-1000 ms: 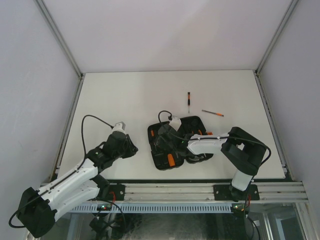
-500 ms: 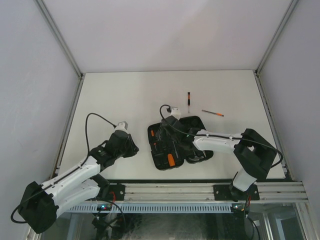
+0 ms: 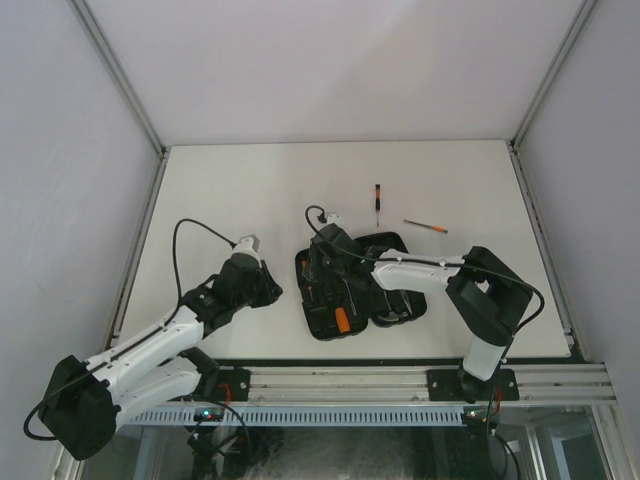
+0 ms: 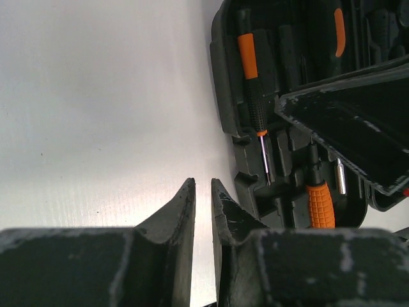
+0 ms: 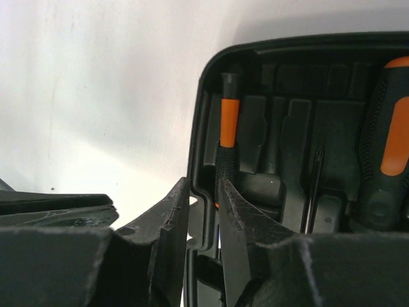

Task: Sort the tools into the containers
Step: Place the screwdriver in the storage box.

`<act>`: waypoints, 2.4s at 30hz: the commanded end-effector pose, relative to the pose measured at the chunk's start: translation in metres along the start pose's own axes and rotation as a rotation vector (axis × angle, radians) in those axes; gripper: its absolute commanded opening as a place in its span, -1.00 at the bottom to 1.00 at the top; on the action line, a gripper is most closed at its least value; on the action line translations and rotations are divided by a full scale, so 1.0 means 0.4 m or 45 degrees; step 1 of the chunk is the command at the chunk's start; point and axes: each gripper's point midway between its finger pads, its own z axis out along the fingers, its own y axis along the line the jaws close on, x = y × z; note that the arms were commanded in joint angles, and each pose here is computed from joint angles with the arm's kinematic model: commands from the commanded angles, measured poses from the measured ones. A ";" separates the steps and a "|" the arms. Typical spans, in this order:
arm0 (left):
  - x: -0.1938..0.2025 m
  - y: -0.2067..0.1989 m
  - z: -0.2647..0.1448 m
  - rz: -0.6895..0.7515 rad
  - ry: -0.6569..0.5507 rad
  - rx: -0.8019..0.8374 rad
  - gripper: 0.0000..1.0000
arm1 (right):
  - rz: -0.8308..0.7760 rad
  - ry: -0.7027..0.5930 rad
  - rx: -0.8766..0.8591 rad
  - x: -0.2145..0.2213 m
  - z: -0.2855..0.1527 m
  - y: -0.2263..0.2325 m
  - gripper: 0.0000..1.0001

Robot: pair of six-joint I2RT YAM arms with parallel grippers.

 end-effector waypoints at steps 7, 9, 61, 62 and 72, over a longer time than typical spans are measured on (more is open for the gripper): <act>-0.038 -0.031 -0.012 -0.003 -0.061 0.061 -0.65 | -0.048 0.022 0.048 -0.003 0.015 0.003 -0.57; -0.035 -0.028 -0.011 -0.003 -0.058 0.056 -0.67 | -0.054 0.031 0.057 0.000 0.020 0.001 -0.58; -0.019 -0.019 -0.004 -0.016 -0.032 0.045 -0.73 | -0.191 0.027 0.196 -0.021 -0.002 0.010 -0.70; -0.019 -0.018 -0.003 -0.017 -0.032 0.043 -0.73 | -0.198 0.037 0.186 -0.015 -0.001 0.014 -0.72; -0.019 -0.020 -0.005 -0.017 -0.031 0.047 -0.75 | -0.191 0.101 0.124 0.018 0.017 0.032 -0.78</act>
